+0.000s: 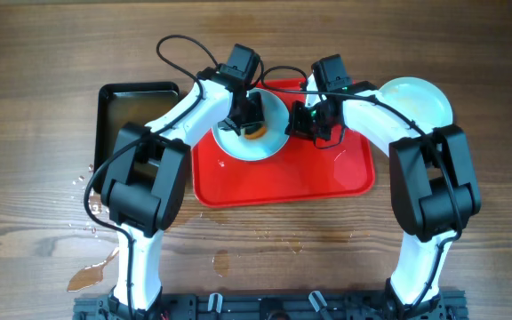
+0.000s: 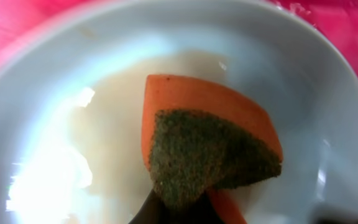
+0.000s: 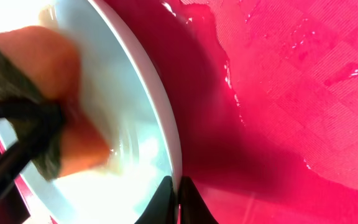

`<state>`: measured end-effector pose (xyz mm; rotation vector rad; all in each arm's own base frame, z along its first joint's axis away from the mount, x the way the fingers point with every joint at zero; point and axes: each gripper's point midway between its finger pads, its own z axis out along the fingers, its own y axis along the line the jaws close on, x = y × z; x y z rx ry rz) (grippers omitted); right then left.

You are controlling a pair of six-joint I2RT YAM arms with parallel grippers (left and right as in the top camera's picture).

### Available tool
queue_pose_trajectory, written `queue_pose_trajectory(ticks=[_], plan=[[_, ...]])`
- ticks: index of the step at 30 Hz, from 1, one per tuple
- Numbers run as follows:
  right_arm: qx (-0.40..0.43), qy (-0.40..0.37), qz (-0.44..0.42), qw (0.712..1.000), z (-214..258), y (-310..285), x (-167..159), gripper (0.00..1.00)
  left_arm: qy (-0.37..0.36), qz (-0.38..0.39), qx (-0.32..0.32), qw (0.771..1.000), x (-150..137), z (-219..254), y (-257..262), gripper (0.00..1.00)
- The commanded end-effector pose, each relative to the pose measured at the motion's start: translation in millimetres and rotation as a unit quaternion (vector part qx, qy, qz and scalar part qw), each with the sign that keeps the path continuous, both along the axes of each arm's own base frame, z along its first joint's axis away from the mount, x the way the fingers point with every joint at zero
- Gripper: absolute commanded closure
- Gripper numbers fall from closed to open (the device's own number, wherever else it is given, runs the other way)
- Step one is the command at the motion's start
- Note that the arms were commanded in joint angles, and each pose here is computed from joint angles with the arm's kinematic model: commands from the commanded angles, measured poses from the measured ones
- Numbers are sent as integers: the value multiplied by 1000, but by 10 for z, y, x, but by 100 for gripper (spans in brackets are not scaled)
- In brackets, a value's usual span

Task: Clean dirty plates on tray and stack at the side
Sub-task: 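Scrub the third plate with the sponge while right gripper holds it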

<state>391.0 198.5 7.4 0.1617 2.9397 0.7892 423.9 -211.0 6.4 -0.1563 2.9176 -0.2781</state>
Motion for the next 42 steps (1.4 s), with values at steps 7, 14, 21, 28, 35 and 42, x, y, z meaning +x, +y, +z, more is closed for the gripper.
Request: queue_pose_trajectory(ticks=[7, 14, 21, 28, 35, 42], plan=[[-7, 20, -2, 1000, -133, -46, -70, 96, -13, 62, 266, 962, -83, -4, 1045, 96], [-7, 18, -3, 1000, -132, -44, -63, 96, 112, -91, 71, 987, -582, -171, 322, 96], [-6, 18, -2, 1000, -131, -43, -63, 96, 145, -143, -191, 960, -764, 127, -611, 96], [-6, 18, -3, 1000, -131, -44, -63, 96, 64, -98, -154, 981, -357, 70, -633, 96], [-7, 18, -2, 1000, -132, -44, -63, 96, -39, -56, -31, 997, 105, -6, -271, 96], [-6, 18, -2, 1000, -131, -44, -63, 96, -21, -4, 160, 987, -26, -92, 467, 96]])
